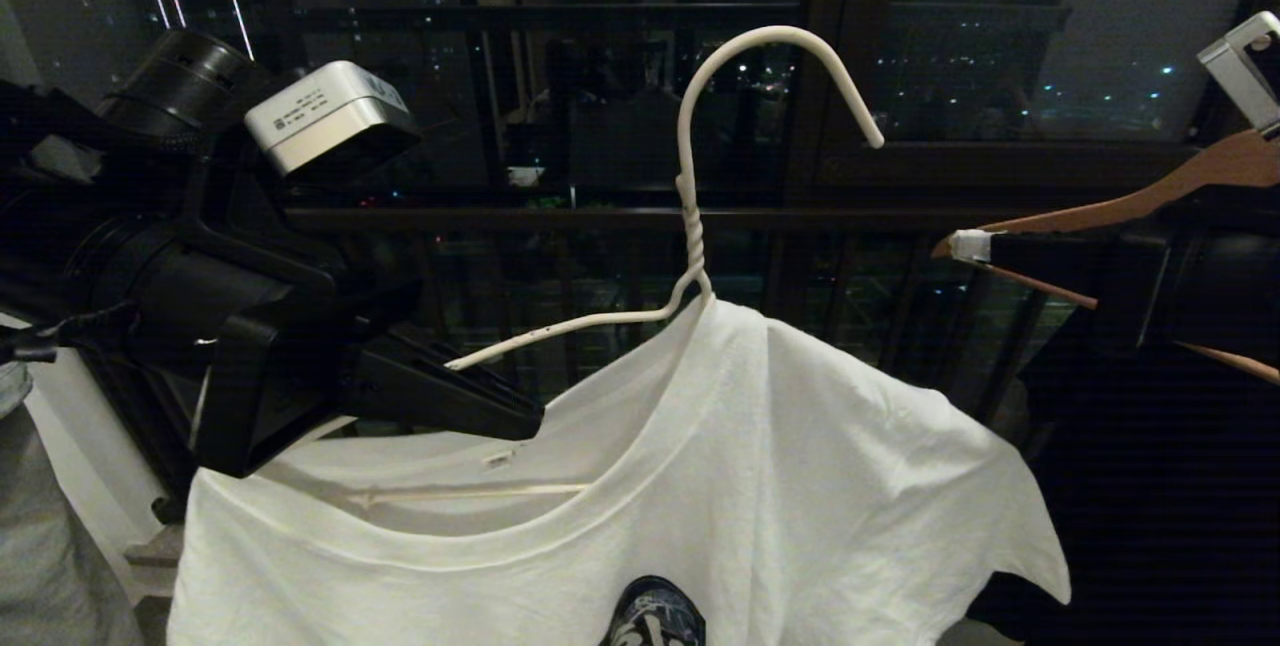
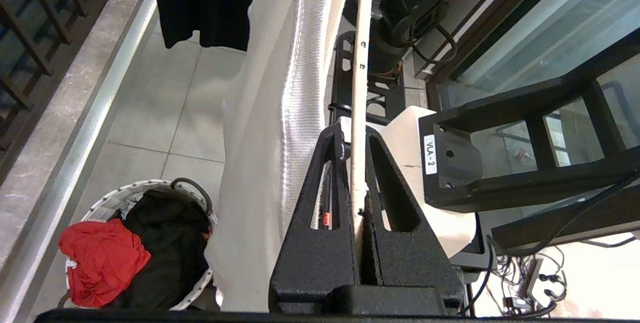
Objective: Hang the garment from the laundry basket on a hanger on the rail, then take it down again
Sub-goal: Hang the clothes rack on the clothesline
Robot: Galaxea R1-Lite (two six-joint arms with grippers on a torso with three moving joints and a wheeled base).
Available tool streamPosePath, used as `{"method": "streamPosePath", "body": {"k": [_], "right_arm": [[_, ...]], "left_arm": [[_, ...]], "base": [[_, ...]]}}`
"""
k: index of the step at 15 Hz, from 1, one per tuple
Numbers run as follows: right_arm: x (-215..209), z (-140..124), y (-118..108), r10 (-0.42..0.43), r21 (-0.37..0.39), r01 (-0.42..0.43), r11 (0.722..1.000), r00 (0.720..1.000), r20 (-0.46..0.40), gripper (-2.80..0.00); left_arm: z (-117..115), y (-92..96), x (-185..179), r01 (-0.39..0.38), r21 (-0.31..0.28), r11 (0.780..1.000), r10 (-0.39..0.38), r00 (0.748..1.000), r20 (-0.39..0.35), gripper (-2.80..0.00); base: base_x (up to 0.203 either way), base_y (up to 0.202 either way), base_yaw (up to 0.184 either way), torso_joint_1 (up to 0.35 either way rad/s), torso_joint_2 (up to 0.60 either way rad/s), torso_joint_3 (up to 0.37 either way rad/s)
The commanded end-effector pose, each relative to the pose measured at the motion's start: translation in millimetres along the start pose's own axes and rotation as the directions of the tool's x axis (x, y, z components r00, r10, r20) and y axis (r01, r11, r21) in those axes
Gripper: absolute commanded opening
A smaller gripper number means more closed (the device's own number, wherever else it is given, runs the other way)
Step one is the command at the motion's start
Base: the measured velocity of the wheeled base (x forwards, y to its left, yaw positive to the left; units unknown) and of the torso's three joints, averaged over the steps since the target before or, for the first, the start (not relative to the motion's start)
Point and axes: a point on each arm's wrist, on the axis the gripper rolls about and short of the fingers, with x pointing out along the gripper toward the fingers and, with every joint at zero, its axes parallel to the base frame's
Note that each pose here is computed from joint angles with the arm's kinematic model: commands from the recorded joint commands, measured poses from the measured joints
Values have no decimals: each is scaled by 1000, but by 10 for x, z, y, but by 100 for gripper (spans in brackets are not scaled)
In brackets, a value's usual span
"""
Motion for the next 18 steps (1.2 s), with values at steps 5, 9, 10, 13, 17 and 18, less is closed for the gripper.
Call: {"method": "streamPosePath", "body": {"k": [5, 9, 10, 13, 17, 18], "right_arm": [[-34, 15, 2, -1, -4, 1, 1000, 1000, 10, -280], [-70, 55, -21, -22, -6, 22, 1000, 999, 27, -280], [-84, 68, -28, -26, -7, 27, 1000, 999, 34, -280], [-127, 86, -18, -28, -10, 28, 1000, 999, 45, -280], [-169, 108, -11, -31, -13, 32, 999, 998, 59, -280], [-174, 110, -10, -31, -13, 32, 999, 998, 61, -280]], "left_arm": [[45, -46, -32, 0, -26, 1000, 0, 1000, 14, -280], [96, -64, -177, -61, -24, 998, 62, 997, 42, -280], [130, -33, -176, -64, -17, 998, 64, 997, 44, -280], [168, -44, -249, -105, -22, 994, 106, 993, 53, -280], [188, -96, -319, -136, -90, 987, 141, 988, 63, -280], [197, -111, -328, -150, -92, 984, 156, 986, 60, -280]], "base": [[0, 0, 0, 3, -5, -3], [0, 0, 0, 0, 0, 0], [0, 0, 0, 0, 0, 0], [0, 0, 0, 0, 0, 0], [0, 0, 0, 0, 0, 0], [0, 0, 0, 0, 0, 0]]}}
